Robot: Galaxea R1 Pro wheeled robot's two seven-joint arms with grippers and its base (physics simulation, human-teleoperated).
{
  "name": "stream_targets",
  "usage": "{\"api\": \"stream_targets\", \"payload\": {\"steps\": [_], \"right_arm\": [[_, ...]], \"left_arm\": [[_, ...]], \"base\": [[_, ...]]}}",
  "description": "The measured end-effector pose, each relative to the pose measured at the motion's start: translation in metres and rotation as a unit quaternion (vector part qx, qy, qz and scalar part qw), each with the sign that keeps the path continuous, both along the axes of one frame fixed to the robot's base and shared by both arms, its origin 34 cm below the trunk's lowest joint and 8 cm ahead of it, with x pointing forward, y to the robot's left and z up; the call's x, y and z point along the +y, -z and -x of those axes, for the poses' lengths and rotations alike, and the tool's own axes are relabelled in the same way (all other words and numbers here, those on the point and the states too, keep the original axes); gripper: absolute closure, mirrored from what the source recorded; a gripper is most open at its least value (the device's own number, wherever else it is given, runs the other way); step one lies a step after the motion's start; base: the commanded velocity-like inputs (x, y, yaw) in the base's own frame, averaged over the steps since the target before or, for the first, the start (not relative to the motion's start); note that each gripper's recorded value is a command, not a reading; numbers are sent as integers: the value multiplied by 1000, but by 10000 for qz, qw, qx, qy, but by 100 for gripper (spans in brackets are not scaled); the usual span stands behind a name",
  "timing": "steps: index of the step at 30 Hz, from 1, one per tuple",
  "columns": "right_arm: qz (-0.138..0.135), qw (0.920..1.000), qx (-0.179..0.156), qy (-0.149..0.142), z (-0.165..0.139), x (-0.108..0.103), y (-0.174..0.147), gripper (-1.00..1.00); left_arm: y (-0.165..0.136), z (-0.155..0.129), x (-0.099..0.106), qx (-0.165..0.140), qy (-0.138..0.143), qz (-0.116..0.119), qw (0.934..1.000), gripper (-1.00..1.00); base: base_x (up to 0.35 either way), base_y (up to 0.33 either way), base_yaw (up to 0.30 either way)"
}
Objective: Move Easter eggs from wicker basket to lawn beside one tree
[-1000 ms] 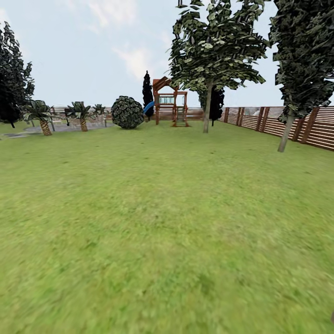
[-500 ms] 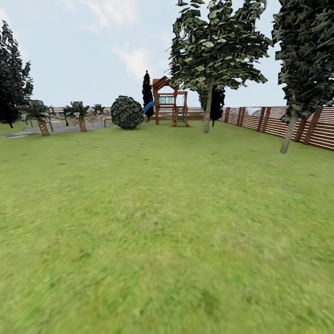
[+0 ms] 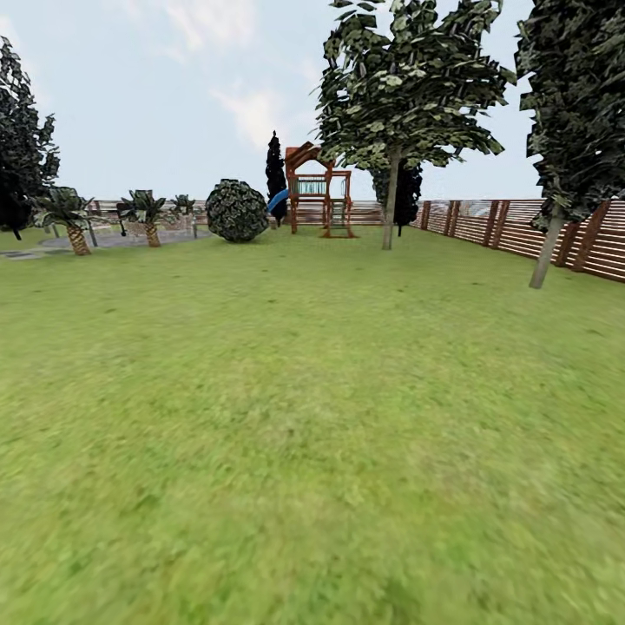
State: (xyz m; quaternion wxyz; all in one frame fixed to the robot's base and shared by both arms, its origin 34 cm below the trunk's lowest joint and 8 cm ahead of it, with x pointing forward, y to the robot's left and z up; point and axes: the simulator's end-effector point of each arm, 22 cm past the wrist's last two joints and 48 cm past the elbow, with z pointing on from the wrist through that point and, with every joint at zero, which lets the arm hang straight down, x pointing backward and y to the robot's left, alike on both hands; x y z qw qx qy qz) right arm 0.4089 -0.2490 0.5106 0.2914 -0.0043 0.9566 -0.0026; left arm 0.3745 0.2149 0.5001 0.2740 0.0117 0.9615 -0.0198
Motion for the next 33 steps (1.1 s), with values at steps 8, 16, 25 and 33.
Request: {"api": "stream_targets", "payload": {"steps": [8, 16, 25, 33], "right_arm": [[6, 10000, 0, 1, 0, -1, 0, -100], [2, 10000, -1, 5, 0, 0, 0, -100], [-3, 10000, 0, 4, 0, 0, 0, -100], [-4, 10000, 0, 5, 0, 0, 0, -100]], "left_arm": [[0, 0, 0, -3, 7, 0, 10000, -100], [0, 0, 0, -3, 1, 0, 10000, -100], [0, 0, 0, -3, 0, -3, 10000, -100], [0, 0, 0, -3, -3, 0, 10000, -100]], "base": [[335, 0, 0], [335, 0, 0], [335, 0, 0], [335, 0, 0]]}}
